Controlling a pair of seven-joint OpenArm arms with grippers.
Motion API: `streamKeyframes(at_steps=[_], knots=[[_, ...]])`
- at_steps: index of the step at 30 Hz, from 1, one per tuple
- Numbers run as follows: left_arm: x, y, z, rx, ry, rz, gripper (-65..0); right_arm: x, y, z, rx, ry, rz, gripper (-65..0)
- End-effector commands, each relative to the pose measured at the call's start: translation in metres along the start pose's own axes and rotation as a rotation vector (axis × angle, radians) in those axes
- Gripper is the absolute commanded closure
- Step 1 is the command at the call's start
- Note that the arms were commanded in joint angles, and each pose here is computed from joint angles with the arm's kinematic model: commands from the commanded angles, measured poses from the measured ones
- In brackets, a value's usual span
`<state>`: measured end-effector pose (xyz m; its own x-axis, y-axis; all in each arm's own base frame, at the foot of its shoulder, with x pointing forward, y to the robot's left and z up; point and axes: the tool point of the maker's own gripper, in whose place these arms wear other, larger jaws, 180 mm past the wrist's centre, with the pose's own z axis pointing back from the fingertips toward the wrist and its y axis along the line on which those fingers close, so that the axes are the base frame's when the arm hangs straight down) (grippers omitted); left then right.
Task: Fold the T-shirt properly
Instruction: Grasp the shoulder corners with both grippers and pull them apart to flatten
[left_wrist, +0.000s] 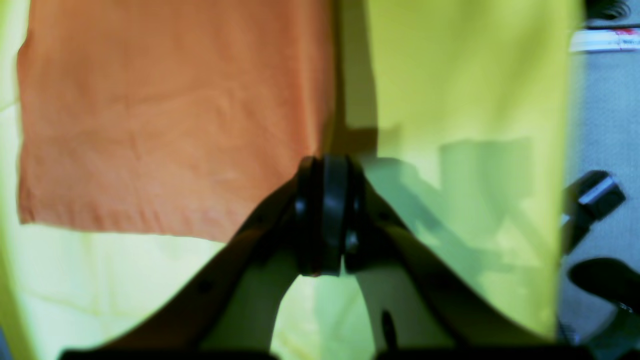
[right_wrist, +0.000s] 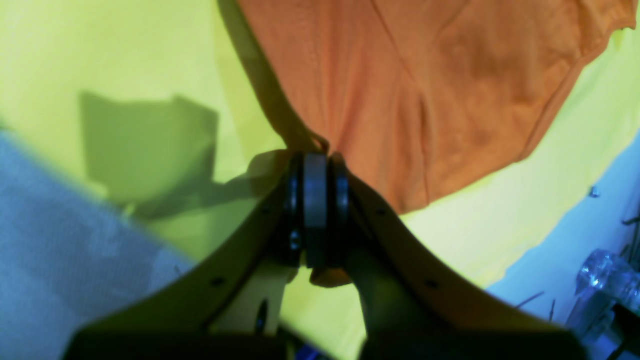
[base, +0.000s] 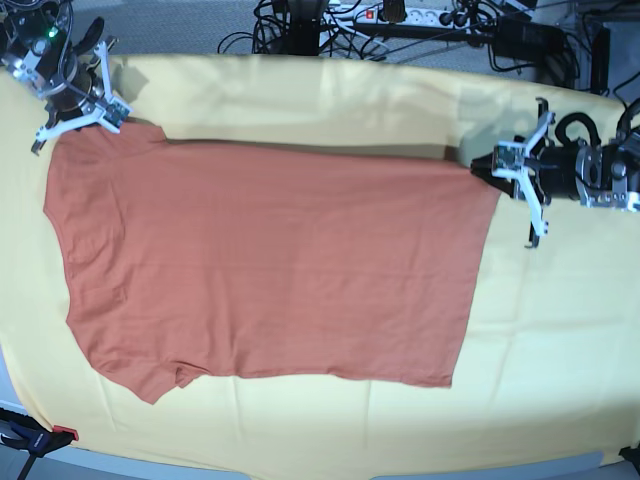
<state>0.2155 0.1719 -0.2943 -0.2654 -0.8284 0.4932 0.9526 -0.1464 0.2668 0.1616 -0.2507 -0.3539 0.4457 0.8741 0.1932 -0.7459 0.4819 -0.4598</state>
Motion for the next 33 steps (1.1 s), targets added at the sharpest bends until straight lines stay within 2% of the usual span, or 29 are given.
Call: streamKeyframes(at_steps=[1,8,15,22,25,29,33], knots=[[0.002,-0.001,0.009,0.004,0.001,-0.007,0.0,0.002,-0.009,0.008,-0.03,-0.007,0.021,0.0],[0.007,-0.048,0.009,-0.113,0.024,-0.034,0.0,-0.017,0.012,0.035,0.007,0.035,0.022,0.0],[0.015,-0.055,0.014,-0.13,0.02,-0.064,0.0,-0.027,0.029,0.049,0.037,0.061,-0.003,0.0],[0.024,-0.06,0.022,-0.143,0.026,-0.1,0.0,-0.026,0.027,0.049,0.029,0.058,0.001,0.0],[0.02,-0.06,0.021,-0.141,0.05,-0.104,0.0,-0.017,0.022,0.048,0.015,0.013,0.0,0.0],[0.029,-0.056,0.013,-0.128,0.018,-0.115,0.0,0.008,0.012,0.046,-0.009,-0.106,0.007,0.0],[0.035,-0.05,0.0,-0.104,0.005,-0.177,0.0,0.024,-0.005,0.041,-0.039,-0.179,0.026,0.0]])
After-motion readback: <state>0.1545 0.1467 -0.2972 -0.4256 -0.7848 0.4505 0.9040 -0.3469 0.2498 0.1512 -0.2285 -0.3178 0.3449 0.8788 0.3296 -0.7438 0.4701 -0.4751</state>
